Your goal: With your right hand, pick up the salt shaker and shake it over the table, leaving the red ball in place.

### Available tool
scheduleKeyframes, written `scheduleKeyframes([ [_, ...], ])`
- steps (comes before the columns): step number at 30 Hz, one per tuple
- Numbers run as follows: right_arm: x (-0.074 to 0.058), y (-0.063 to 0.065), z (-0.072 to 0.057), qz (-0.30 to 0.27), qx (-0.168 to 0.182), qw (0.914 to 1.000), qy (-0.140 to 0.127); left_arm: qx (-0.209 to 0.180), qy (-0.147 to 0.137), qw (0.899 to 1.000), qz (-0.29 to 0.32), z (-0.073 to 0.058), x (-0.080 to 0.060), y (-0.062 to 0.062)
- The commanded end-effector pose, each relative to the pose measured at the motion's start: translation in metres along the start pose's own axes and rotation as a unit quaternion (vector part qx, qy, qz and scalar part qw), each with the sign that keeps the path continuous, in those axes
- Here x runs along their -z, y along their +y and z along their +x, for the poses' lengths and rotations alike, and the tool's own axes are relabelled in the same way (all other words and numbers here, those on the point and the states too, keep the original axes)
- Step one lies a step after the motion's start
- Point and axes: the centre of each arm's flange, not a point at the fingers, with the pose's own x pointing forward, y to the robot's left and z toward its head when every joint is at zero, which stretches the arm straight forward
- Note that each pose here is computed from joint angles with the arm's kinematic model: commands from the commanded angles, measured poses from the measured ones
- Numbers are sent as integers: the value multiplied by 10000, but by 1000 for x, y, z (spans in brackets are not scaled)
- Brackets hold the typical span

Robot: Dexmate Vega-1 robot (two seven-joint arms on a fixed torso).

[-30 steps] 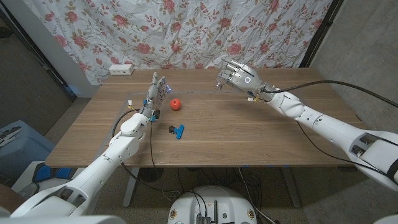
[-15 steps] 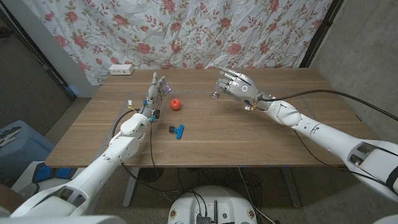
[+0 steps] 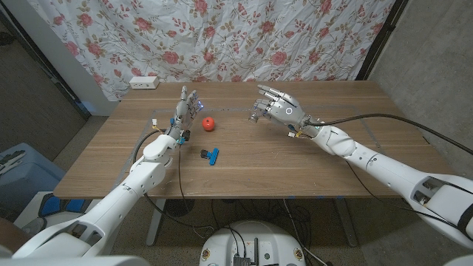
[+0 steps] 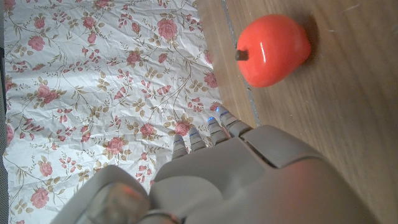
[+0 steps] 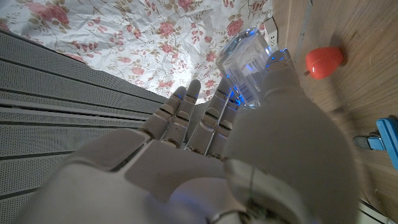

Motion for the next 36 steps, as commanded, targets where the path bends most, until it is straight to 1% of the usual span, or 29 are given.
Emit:
scheduleKeyframes([
  [1,9,-1,9,-158,78,9998,111,0,2,10000,0,0,0,0],
  [8,19,1,16,-269,102,9992,260,0,3,10000,0,0,0,0],
  [14,28,0,18,-362,126,9985,394,0,3,10000,0,0,0,0],
  [28,55,-5,26,-740,208,9952,605,0,2,10000,-1,0,0,0],
  [36,62,-7,26,-822,237,9937,724,0,2,10000,-1,0,0,0],
])
